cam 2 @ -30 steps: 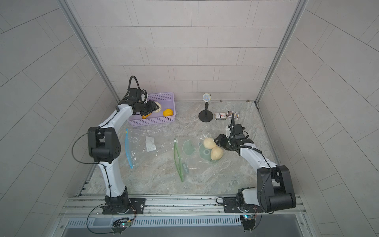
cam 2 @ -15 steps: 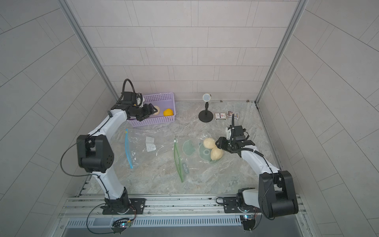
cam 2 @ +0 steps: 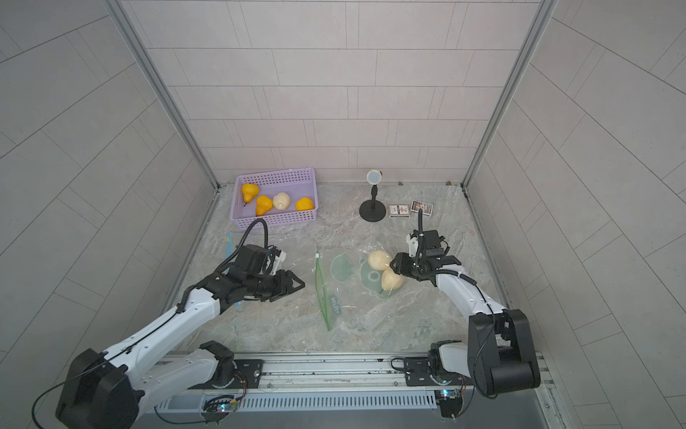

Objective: Open the zip-top bag and take out the pear
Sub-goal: Adjust the zipper food storage bag at the center of the board.

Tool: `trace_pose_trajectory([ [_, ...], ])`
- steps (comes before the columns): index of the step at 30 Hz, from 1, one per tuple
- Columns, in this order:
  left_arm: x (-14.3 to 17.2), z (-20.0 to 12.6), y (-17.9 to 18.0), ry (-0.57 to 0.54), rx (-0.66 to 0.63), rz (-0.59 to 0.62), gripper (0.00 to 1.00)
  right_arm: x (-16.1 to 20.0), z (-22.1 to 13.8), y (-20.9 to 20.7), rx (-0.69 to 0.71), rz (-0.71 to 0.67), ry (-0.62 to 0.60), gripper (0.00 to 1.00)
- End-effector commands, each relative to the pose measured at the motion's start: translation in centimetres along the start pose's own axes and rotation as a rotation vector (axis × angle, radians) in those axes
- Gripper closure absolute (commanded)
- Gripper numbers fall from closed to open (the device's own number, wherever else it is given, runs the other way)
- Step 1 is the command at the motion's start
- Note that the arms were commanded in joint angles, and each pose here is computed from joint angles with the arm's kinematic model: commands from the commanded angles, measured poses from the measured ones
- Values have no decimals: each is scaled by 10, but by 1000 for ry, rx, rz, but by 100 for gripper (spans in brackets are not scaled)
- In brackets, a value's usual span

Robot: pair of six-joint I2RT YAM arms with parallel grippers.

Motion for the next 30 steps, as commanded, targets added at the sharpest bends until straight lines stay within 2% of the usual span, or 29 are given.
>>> trace_pose_trajectory([
  [1, -10, 4, -26, -45, 147, -51, 52, 12, 1, -1, -2, -9, 28, 47],
  [11, -4, 65, -50, 79, 218, -81, 62, 23, 5, -3, -6, 1, 48, 50],
  [16, -11, 86, -42, 69, 159, -67, 63, 24, 8, 0, -13, -8, 50, 52],
  [18, -15, 93, -51, 61, 196, -77, 64, 25, 10, 2, -17, -12, 56, 52],
  [24, 4, 112, -79, 134, 300, -81, 51, 43, 20, 4, -19, -21, 110, 49],
  [28, 10, 124, -59, 157, 277, -97, 46, 52, 24, 7, -26, -31, 138, 49],
  [30, 12, 129, -49, 159, 276, -109, 46, 56, 25, 6, -22, -26, 150, 55],
])
Point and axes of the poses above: each gripper's point midway between its finger pads, its own z axis out along the fingers, its own y axis along the line the jaws close on, x = y × z, the point moved 2 cm from there along -z, back along the fingers, and after that the axes turned 14 degrees about -z, right-handed, at the moved point
